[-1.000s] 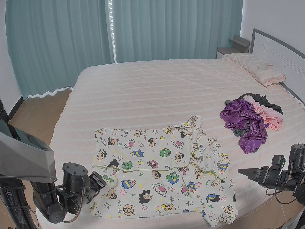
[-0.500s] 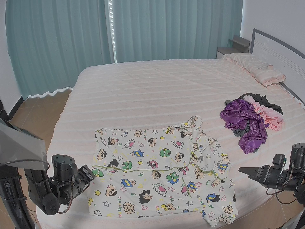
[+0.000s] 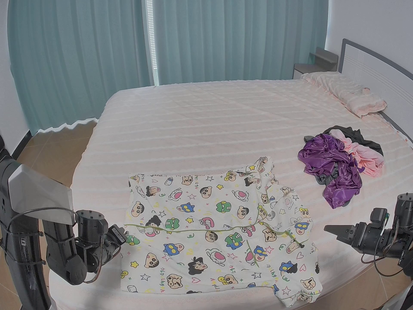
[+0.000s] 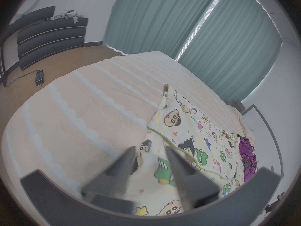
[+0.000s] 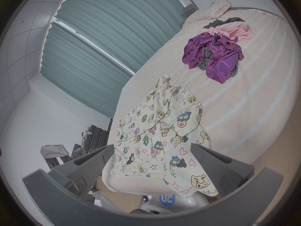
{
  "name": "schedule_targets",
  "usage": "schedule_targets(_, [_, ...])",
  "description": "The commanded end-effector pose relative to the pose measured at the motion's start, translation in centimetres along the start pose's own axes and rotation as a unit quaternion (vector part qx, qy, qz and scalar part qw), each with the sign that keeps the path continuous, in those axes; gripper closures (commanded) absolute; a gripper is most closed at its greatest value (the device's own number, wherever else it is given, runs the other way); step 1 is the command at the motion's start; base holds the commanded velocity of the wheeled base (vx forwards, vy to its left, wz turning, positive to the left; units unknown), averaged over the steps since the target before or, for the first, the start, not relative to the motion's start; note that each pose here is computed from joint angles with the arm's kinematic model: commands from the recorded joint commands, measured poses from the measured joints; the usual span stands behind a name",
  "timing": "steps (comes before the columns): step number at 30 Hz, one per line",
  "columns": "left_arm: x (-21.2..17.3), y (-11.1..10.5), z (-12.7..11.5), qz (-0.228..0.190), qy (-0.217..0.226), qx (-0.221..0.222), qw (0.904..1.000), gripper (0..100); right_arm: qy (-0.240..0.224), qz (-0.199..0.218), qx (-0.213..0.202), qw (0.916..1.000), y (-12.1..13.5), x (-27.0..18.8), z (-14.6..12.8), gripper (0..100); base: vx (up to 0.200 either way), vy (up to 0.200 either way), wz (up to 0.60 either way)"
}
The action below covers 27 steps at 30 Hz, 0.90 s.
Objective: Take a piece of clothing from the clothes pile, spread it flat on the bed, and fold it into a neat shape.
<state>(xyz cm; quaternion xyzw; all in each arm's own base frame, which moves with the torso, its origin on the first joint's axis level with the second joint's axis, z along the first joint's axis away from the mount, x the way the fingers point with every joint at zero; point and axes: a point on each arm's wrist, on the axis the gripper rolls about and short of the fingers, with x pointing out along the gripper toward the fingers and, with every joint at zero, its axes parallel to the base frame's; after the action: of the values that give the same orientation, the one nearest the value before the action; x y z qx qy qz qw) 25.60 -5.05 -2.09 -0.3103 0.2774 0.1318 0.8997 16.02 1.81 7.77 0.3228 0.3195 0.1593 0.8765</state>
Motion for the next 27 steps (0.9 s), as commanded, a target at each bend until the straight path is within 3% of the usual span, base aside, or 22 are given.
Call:
schedule_targets(1, [0.7,0.8,0.8,0.003,0.0,-0.016,0.9999,0,0.006,-0.003,0.003,1.0,-0.2,-0.2,-0.4,0,0.0,0.0,0.0])
schedule_targets(5, [0.6,1.0,1.7,-0.034,0.023,-0.03,0.9987,0,0.006,-0.003,0.003,1.0,-0.2,-0.2,-0.4,0,0.0,0.0,0.0])
schedule_targets(13, [1.1,1.5,2.6,-0.15,0.13,-0.045,0.9791,0,0.008,-0.005,0.004,0.9999,-0.2,-0.1,-0.4,0,0.0,0.0,0.0])
schedule_targets(20, [3.5,2.1,2.2,-0.162,0.128,0.035,0.9777,0,0.011,-0.007,0.006,0.9999,-0.3,0.0,-0.5,0,0.0,0.0,0.0])
schedule_targets(27, [4.8,1.8,3.5,-0.174,0.103,0.03,0.979,0,0.012,-0.007,0.007,0.9999,-0.3,0.0,-0.5,0,0.0,0.0,0.0])
